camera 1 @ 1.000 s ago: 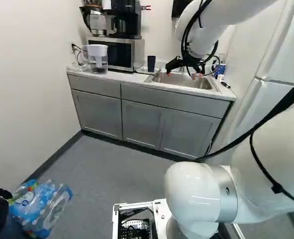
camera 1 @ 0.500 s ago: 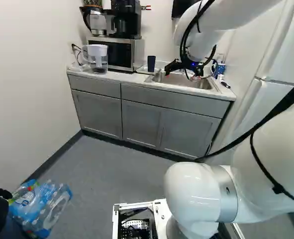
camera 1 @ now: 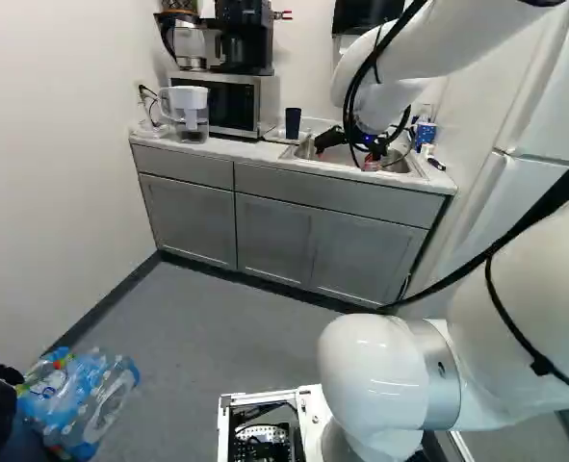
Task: Rinse the cup and place it in the tray
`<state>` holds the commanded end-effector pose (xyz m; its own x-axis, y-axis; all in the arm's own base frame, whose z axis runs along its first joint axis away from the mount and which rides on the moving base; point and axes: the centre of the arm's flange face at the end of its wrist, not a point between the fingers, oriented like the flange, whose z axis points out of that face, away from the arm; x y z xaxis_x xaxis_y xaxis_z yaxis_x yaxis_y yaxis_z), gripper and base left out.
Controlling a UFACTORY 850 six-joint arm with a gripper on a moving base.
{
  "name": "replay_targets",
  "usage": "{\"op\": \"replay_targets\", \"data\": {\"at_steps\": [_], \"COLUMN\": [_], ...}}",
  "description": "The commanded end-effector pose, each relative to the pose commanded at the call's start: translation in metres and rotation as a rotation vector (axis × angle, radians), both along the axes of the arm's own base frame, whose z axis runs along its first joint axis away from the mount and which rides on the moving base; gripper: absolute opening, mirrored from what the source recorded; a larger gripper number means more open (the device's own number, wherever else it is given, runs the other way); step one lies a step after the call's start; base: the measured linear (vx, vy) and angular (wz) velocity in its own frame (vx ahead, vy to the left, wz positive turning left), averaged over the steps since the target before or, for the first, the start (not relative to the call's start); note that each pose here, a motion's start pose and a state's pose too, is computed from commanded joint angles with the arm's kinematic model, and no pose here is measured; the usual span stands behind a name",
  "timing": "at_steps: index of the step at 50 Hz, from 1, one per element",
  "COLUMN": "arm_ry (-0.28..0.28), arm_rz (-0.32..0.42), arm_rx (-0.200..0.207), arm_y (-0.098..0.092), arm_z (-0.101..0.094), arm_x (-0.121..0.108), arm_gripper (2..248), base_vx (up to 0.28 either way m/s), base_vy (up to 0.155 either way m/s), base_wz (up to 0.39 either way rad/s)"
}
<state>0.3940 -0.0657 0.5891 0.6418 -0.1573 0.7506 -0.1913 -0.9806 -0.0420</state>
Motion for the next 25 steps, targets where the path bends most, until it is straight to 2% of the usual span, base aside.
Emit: {"op": "replay_targets", "data": {"at_steps": [25], "arm_ry": [-0.073], "arm_rz": [0.031], "arm_rx": [-0.024], "arm_y": [0.014], "arm_z": [-0.052], "arm_x": [-0.009], "arm_gripper": [247], "base_vx": [0.0], "base_vy": [0.0], "base_wz": [0.0]}}
